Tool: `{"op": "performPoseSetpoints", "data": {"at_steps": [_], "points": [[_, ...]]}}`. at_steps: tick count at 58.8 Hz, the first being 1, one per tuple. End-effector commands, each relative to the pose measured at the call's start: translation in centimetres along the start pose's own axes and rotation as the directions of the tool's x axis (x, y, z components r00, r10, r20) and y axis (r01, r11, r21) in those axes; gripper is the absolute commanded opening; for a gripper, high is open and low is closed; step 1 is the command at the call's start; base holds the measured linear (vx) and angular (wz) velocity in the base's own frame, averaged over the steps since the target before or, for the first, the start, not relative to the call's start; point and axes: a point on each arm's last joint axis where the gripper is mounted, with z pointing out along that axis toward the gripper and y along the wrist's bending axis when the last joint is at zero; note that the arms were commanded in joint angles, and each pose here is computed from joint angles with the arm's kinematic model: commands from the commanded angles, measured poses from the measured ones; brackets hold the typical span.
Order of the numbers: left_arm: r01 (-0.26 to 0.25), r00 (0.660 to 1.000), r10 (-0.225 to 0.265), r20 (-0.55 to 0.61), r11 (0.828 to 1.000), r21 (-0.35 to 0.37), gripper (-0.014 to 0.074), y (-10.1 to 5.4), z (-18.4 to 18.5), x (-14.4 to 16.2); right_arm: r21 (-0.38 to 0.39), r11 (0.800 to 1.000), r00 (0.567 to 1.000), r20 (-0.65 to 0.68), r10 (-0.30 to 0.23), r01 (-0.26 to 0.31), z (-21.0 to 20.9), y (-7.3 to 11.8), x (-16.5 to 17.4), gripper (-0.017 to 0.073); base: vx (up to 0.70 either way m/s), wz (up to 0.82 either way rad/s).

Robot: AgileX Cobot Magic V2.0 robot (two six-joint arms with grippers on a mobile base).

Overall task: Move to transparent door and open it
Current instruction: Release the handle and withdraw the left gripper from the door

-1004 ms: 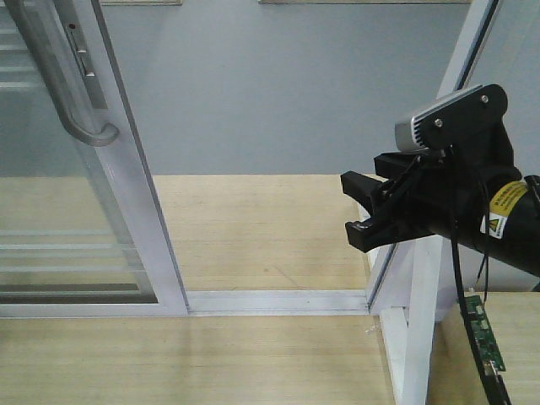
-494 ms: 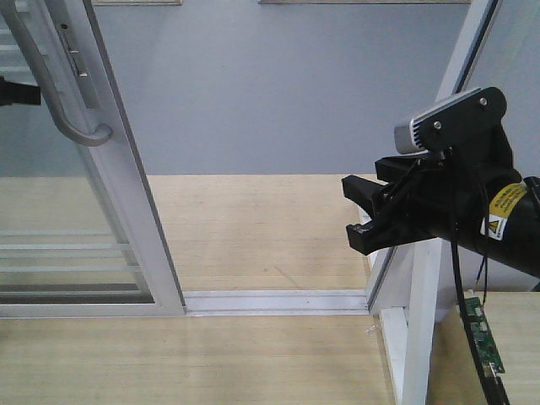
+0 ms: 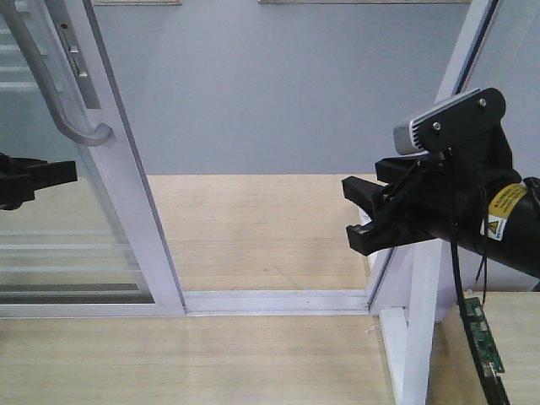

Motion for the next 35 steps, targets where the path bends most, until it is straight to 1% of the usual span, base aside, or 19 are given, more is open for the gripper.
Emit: {"op": "performPoseSetpoints", "data": {"at_steps": [1, 11, 13, 15, 17, 20, 22, 25, 28, 30, 32, 34, 35], "points": [[-0.009, 0.996, 0.008, 0.084, 1.0, 0.006, 0.0356, -0.9, -1.0, -1.2, -0.003, 1.0, 0.993, 0.121, -0.007, 0.007, -0.8, 0.0, -1.8, 0.0358, 0.0, 0.0], [-0.018, 0.992, 0.021, 0.127, 1.0, -0.022, 0.0207, -1.1, -1.5, -1.4, -0.003, 1.0, 0.993, 0.121, -0.007, 0.007, -0.8, 0.0, -1.8, 0.0358, 0.0, 0.0], [-0.014, 0.991, 0.016, 0.13, 1.0, -0.018, 0.0162, -1.1, -1.5, -1.5, -0.003, 1.0, 0.993, 0.121, -0.007, 0.007, -0.8, 0.0, -1.8, 0.0358, 0.0, 0.0], [0.004, 0.99, -0.001, 0.139, 1.0, -0.017, 0.0119, -1.1, -1.5, -1.4, -0.003, 1.0, 0.993, 0.121, -0.007, 0.007, -0.8, 0.0, -1.8, 0.0358, 0.0, 0.0], [0.006, 0.99, -0.004, 0.141, 1.0, -0.017, 0.0074, -1.1, -1.5, -1.4, -0.003, 1.0, 0.992, 0.122, -0.007, 0.007, -0.8, 0.0, -1.9, 0.0358, 0.0, 0.0], [-0.025, 0.989, 0.03, 0.146, 0.999, -0.032, -0.001, -1.4, -1.9, -1.3, -0.003, 1.0, 0.993, 0.12, -0.007, 0.007, -0.8, 0.0, -1.8, 0.0358, 0.0, 0.0], [-0.048, 0.985, 0.055, 0.162, 0.998, -0.048, -0.0009, -1.7, -2.4, -1.3, -0.003, 1.0, 0.993, 0.12, -0.007, 0.007, -0.8, 0.0, -1.8, 0.0358, 0.0, 0.0], [-0.084, 0.975, 0.105, 0.195, 0.99, -0.112, -0.0008, -1.8, -3.3, -1.5, -0.003, 1.0, 0.993, 0.121, -0.007, 0.008, -0.8, 0.0, -1.8, 0.0358, 0.0, 0.0], [-0.112, 0.958, 0.159, 0.238, 0.974, -0.197, -0.0008, -2.0, -4.3, -1.7, -0.003, 1.0, 0.993, 0.121, -0.007, 0.008, -0.8, 0.0, -1.8, 0.0358, 0.0, 0.0], [-0.117, 0.945, 0.185, 0.269, 0.961, -0.251, -0.0008, -2.2, -5.3, -1.7, -0.003, 1.0, 0.993, 0.121, -0.007, 0.008, -0.8, 0.0, -1.8, 0.0358, 0.0, 0.0], [-0.102, 0.938, 0.192, 0.289, 0.948, -0.301, -0.0007, -2.2, -5.9, -1.7, -0.003, 1.0, 0.993, 0.121, -0.007, 0.008, -0.8, 0.0, -1.8, 0.0358, 0.0, 0.0], [-0.071, 0.927, 0.19, 0.323, 0.935, -0.346, -0.0007, -2.2, -6.6, -1.5, -0.003, 1.0, 0.993, 0.122, -0.007, 0.008, -0.8, 0.0, -1.9, 0.0358, 0.0, 0.0], [-0.045, 0.92, 0.184, 0.347, 0.928, -0.37, -0.0007, -2.2, -7.1, -1.2, -0.003, 1.0, 0.993, 0.122, -0.007, 0.008, -0.8, 0.0, -1.9, 0.0358, 0.0, 0.0]]}}
